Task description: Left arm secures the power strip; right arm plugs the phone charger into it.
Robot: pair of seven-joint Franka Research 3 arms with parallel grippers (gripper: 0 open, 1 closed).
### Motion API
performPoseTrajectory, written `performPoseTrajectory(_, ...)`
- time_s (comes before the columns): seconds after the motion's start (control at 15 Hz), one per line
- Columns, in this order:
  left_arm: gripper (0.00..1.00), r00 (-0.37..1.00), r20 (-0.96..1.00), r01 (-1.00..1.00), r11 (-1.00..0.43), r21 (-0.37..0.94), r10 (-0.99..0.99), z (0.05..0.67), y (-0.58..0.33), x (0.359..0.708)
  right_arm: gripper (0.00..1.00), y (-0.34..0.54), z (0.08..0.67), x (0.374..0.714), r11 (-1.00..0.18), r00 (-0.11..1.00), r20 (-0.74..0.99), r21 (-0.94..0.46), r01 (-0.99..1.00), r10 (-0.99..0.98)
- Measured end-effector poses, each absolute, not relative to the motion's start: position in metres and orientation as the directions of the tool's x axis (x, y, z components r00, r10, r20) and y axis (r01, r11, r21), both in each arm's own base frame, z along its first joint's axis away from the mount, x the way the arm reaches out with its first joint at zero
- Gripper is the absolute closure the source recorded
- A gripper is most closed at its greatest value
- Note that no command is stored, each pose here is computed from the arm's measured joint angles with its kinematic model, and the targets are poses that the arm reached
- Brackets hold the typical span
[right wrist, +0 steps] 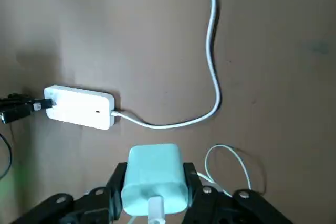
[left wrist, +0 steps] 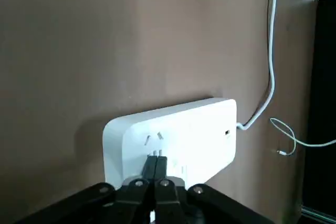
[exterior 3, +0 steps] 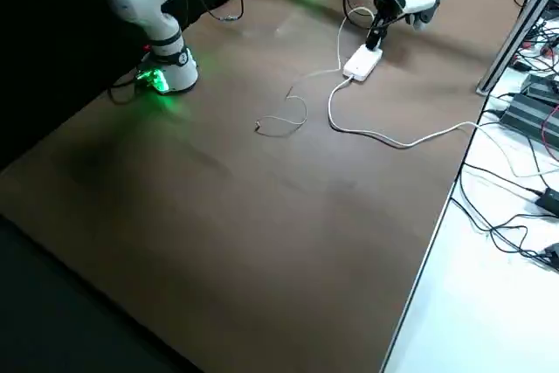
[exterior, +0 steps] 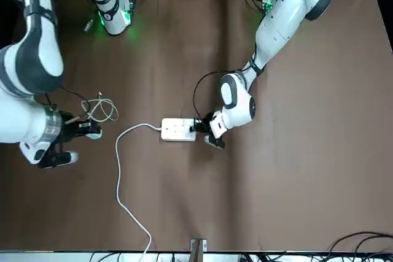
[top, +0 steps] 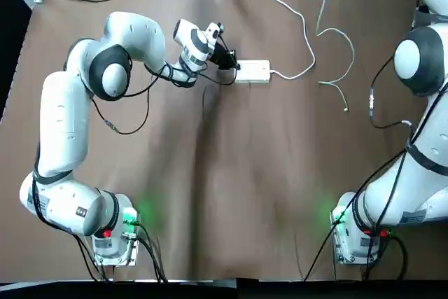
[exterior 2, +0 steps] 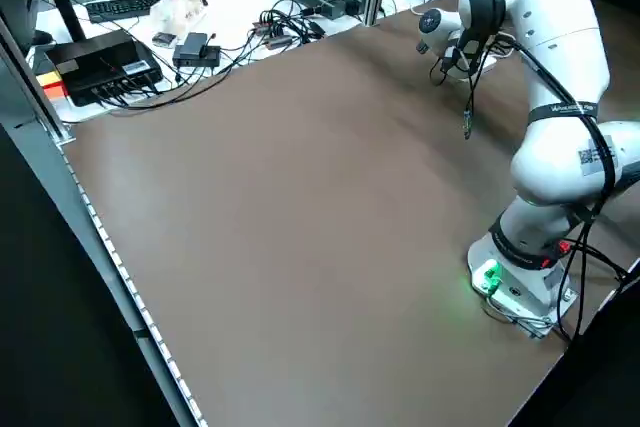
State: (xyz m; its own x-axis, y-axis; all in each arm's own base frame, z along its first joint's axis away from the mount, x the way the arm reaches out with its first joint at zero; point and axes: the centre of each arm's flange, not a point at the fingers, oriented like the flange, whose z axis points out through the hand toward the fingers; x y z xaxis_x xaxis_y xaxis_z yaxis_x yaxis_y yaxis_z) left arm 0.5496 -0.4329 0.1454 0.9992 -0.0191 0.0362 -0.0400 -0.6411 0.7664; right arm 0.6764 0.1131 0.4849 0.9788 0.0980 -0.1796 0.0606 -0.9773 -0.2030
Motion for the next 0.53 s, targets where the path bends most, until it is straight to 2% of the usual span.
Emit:
performPoseTrajectory(0.27, 0.99, 0.999, 0.036, -0.04, -0.641, 0.766, -0.019, 0.145, -0.433, 0.55, 0.52, 0.149, 0.473, 0.671, -0.985, 0.974, -0.225, -0.171, -0.03, 0.009)
performPoseTrajectory(0.53, 0.99, 0.999, 0.036, -0.04, -0.641, 0.766, -0.019, 0.145, -0.433, 0.55, 0.52, 0.187, 0.426, 0.667, -0.988, 0.947, -0.315, -0.119, -0.101, -0.059)
